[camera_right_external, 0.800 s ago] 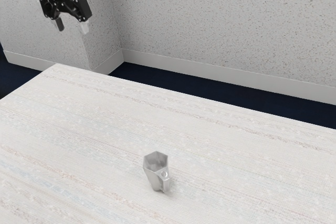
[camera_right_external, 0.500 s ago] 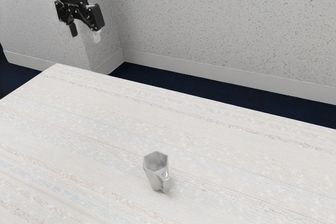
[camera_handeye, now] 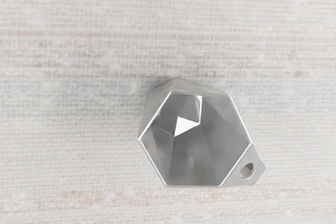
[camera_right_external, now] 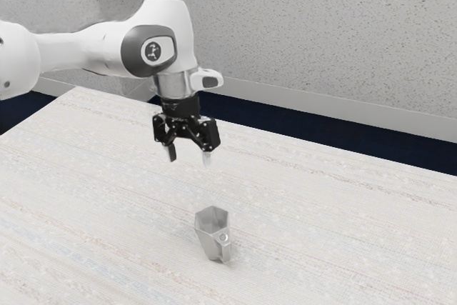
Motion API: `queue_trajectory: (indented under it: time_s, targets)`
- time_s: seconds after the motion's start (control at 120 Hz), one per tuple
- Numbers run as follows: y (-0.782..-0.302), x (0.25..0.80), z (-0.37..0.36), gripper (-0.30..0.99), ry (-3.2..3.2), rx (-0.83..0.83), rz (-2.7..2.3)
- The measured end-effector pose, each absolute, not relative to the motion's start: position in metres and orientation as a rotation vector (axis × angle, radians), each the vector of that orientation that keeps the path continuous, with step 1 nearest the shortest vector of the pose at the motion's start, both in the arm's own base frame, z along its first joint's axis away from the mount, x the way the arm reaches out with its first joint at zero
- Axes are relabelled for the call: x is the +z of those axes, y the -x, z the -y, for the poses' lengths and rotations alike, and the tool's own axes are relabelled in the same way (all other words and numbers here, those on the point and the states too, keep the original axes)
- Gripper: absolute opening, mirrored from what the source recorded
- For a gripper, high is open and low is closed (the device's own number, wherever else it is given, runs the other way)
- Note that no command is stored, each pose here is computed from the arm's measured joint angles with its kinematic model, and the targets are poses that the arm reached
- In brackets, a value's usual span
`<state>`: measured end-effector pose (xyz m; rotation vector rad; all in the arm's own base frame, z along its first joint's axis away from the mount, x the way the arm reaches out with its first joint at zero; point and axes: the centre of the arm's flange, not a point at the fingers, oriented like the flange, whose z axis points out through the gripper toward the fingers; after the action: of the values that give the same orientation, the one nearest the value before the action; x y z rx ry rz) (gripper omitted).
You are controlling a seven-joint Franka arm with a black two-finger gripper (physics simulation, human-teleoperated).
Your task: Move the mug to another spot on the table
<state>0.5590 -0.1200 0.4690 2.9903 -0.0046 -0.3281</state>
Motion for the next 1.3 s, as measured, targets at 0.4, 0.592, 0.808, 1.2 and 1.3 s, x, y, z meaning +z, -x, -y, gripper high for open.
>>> queue_trajectory:
  time_s: [0.4, 0.592, 0.808, 1.2, 1.3]
  targets:
    - [-0.51, 0.367, 0.192, 0.69, -2.92, -0.343, -0.484]
    - [-0.506, 0.356, 0.194, 0.69, -2.88, -0.292, -0.685]
    - [-0.469, 0.342, 0.225, 0.69, -2.885, -0.307, -0.822]
    - [-0.467, 0.312, 0.238, 0.69, -2.934, -0.163, -1.03]
    - [-0.47, 0.311, 0.24, 0.69, -2.895, -0.138, -1.098]
